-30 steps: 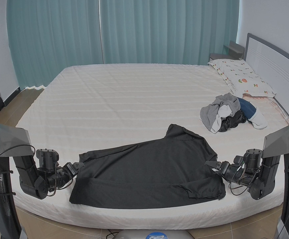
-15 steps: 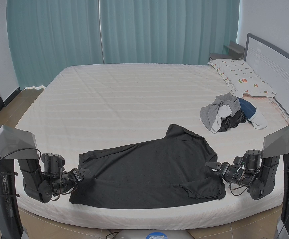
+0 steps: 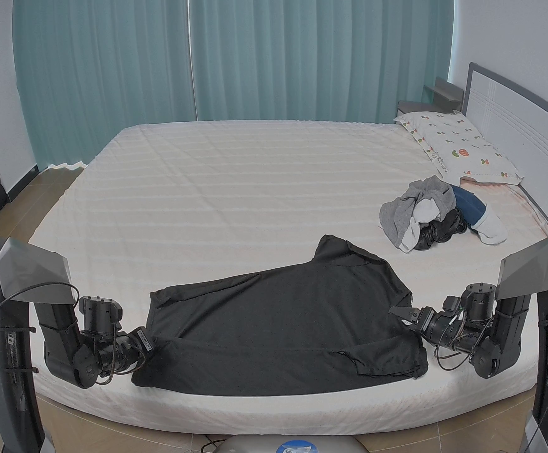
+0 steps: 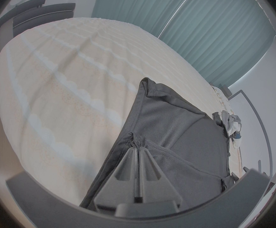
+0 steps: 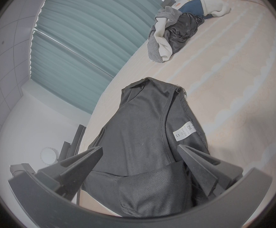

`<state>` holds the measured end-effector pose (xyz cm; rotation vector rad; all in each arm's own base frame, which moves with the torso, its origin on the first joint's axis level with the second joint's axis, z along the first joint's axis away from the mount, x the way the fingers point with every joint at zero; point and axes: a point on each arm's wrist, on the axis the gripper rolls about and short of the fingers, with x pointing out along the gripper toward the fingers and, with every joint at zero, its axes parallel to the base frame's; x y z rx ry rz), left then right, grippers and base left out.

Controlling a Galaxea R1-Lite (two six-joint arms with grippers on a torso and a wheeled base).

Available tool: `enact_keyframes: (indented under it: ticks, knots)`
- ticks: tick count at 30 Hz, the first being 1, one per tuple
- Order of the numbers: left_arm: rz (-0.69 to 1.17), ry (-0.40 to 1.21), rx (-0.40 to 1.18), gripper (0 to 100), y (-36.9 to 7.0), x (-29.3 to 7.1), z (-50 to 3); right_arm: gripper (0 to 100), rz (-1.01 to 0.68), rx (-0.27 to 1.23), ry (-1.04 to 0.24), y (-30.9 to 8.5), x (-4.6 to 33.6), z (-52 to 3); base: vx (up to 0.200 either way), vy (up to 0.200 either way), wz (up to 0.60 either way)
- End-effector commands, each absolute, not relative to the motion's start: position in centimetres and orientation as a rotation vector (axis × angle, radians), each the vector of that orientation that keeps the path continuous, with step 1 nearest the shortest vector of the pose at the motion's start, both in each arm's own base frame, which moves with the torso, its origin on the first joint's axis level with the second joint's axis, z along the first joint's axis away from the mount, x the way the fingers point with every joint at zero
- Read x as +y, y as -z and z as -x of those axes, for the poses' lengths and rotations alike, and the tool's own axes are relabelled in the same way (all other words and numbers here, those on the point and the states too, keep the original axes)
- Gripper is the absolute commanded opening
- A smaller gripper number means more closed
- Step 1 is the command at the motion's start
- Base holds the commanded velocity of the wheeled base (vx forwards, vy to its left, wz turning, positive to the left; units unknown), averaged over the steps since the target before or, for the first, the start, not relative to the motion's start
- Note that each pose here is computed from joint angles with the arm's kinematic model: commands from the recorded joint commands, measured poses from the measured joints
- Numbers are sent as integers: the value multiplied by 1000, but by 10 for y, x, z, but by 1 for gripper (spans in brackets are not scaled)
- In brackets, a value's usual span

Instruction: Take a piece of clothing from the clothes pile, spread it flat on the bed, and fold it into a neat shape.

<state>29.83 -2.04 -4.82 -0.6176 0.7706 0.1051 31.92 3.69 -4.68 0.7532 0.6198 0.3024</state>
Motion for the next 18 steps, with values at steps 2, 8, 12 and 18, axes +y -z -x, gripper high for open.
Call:
enact_keyframes:
  ticks: [2,8,12,18]
  knots:
    - [614,-116,761,0,42,-20,-293,100,-720,621,-308,49,37,-318,0,0,0]
    - [614,-131,743,0,36,-19,-292,100,-684,618,-280,54,40,-317,0,0,0]
    - [614,-128,737,0,31,-19,-288,100,-661,625,-290,56,42,-316,0,0,0]
    - [614,-130,743,0,32,-19,-287,100,-630,638,-290,58,41,-312,0,0,0]
